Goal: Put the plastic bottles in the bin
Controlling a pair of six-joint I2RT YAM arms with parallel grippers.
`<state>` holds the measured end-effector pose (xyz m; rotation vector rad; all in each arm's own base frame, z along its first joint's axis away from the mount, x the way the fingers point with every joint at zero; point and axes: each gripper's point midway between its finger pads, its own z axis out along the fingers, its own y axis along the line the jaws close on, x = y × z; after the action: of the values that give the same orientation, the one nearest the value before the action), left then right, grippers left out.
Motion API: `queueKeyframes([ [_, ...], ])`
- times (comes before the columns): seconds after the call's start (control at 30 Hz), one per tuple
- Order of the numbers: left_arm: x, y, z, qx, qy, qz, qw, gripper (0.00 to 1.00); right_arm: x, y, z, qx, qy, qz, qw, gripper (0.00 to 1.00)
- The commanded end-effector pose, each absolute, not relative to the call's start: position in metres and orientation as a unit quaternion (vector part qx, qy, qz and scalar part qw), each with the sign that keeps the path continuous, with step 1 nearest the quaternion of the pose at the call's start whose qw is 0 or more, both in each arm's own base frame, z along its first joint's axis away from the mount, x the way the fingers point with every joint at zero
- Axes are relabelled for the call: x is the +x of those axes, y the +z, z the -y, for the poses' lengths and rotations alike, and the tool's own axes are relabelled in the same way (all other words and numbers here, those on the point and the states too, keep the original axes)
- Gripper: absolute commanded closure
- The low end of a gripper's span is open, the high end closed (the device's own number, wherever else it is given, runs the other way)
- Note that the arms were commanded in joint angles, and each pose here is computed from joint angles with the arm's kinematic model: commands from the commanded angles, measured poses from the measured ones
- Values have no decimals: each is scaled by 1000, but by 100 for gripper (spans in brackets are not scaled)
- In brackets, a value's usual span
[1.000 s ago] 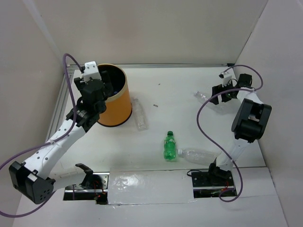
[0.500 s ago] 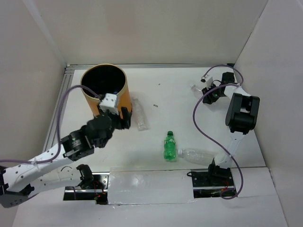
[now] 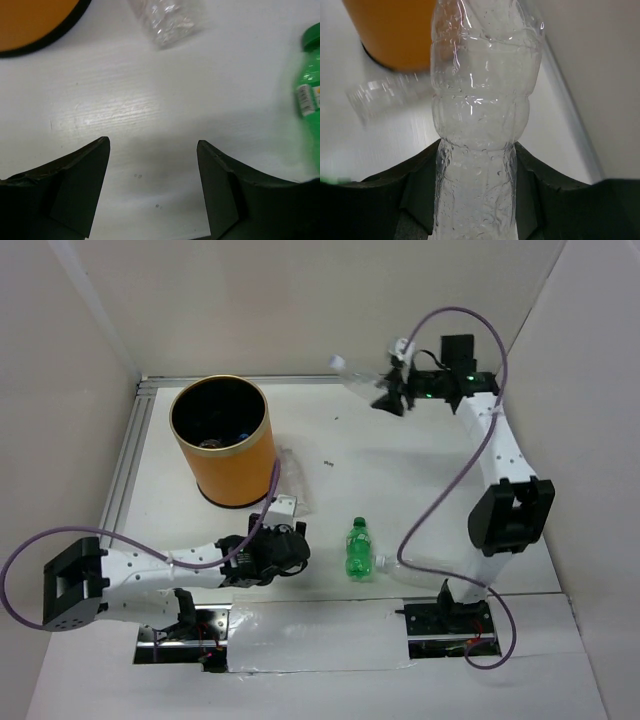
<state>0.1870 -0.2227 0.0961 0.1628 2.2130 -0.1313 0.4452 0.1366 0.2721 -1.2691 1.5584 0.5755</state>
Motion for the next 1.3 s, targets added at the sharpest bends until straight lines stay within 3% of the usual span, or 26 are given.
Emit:
queueKeyframes([
  [0.0,185,77,213,16,-39,-897,440,18,402,382,-241,-557,324,-492,586,75],
  [0.07,177,66,214,23,-40,-901,431,18,378,409,-302,-584,341,-438,592,74],
  [0.17,171,60,216,24,-43,-903,426,18,381,421,-377,-571,372,-428,593,78],
  [0.27,165,60,220,30,-51,-903,426,18,371,445,-421,-567,393,-396,606,78],
  [0.4,160,61,220,37,-48,-901,430,18,393,414,-468,-544,430,-417,588,66],
  [0.43,162,65,222,33,-49,-898,436,16,395,408,-472,-528,451,-432,576,58],
  [0.5,162,65,220,33,-46,-896,440,16,397,396,-486,-518,474,-427,570,53],
  [0.57,166,75,224,24,-53,-890,452,15,397,397,-494,-505,484,-435,568,34],
  [0.67,171,83,226,15,-48,-883,466,14,395,401,-497,-506,477,-434,573,13],
  [0.7,174,88,231,12,-49,-880,472,11,393,409,-493,-501,474,-439,576,0],
  [0.83,191,106,239,-5,-22,-860,510,1,404,450,-461,-453,453,-469,609,0],
  [1.0,208,112,257,-24,28,-851,523,1,448,457,-370,-402,392,-542,626,0],
  [1.03,218,124,267,-48,27,-850,523,1,445,463,-348,-392,382,-558,623,4],
  [1.1,227,121,264,-78,85,-855,506,1,475,437,-288,-361,347,-610,614,51],
  [1.13,237,120,256,-102,112,-853,499,1,481,427,-266,-349,333,-630,609,68],
  [1.17,242,120,253,-121,131,-850,495,1,478,424,-241,-332,323,-651,601,77],
  [1.2,247,117,253,-144,143,-849,487,1,478,415,-220,-334,319,-659,593,79],
  [1.27,258,110,250,-150,194,-848,470,1,476,379,-159,-294,309,-707,564,68],
])
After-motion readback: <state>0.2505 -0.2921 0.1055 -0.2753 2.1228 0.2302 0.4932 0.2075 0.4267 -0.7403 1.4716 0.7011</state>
